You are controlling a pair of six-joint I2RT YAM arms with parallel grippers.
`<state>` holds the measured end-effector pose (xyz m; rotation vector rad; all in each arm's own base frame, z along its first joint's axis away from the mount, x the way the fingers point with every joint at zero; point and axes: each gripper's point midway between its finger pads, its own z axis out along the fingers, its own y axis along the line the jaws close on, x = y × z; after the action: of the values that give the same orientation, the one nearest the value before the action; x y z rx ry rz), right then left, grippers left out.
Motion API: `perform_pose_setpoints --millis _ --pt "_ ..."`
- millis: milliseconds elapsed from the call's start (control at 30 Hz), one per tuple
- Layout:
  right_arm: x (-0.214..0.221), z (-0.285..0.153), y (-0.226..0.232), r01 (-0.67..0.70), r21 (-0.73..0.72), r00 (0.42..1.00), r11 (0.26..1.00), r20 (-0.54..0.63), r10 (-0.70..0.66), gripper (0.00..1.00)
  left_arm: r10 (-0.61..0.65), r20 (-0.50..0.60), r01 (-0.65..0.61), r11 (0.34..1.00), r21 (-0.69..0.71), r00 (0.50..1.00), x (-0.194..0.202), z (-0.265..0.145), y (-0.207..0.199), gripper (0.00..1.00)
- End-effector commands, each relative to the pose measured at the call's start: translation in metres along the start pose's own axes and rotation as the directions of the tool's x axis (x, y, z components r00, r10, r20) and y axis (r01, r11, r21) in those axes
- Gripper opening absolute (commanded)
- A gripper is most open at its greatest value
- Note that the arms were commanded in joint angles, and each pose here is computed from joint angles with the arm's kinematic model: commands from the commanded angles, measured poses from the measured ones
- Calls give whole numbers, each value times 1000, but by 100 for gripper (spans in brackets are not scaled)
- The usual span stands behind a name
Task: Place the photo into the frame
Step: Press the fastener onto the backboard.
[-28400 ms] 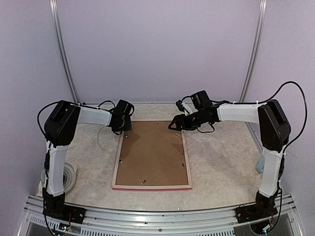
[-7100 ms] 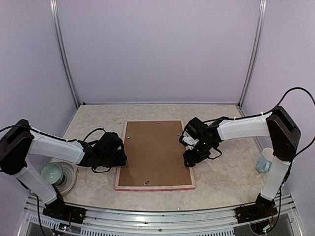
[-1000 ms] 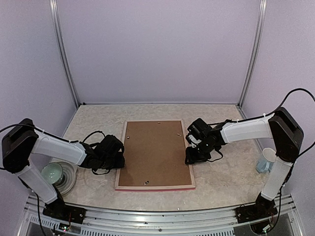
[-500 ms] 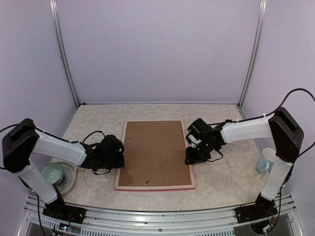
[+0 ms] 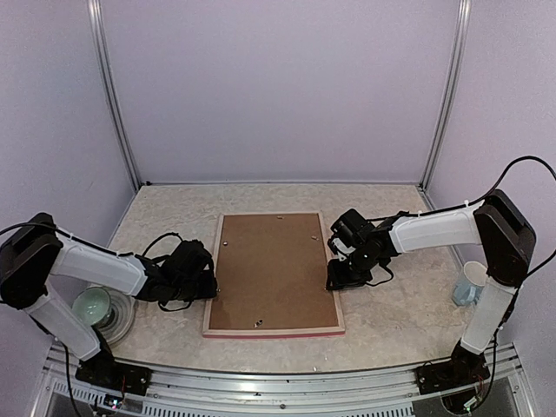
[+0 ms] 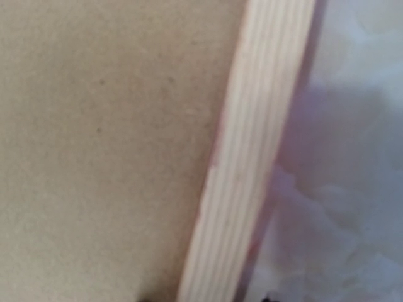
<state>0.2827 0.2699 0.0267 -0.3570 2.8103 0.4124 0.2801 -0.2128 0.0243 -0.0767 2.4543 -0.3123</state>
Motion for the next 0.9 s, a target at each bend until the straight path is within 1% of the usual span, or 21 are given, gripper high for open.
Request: perform_pose_setpoints --millis 0,133,267,400,567,767,867 --pt "10 11 -9 -2 25 999 1000 -33 3 40 50 -91 -50 999 -2 995 24 3 6 27" --pt "10 10 -10 -3 29 999 1000 -33 4 40 59 -123 -60 998 -1 991 32 8 6 26" --pt "11 12 -13 -2 39 999 999 -38 4 40 62 -117 -62 998 2 991 31 7 6 27" --pt "8 13 -10 3 33 999 999 -41 -1 40 42 -69 -44 999 -23 997 16 1 11 27" --pt "-8 4 -4 14 31 1000 999 -10 -13 44 11 -2 -11 999 -49 1000 -16 -7 16 34" --pt "-28 -14 3 36 24 999 999 36 -37 60 -18 53 21 998 -51 998 -50 -15 16 37" --pt "-38 -26 4 48 19 997 999 63 -49 77 -35 79 39 998 -48 996 -64 -19 14 38"
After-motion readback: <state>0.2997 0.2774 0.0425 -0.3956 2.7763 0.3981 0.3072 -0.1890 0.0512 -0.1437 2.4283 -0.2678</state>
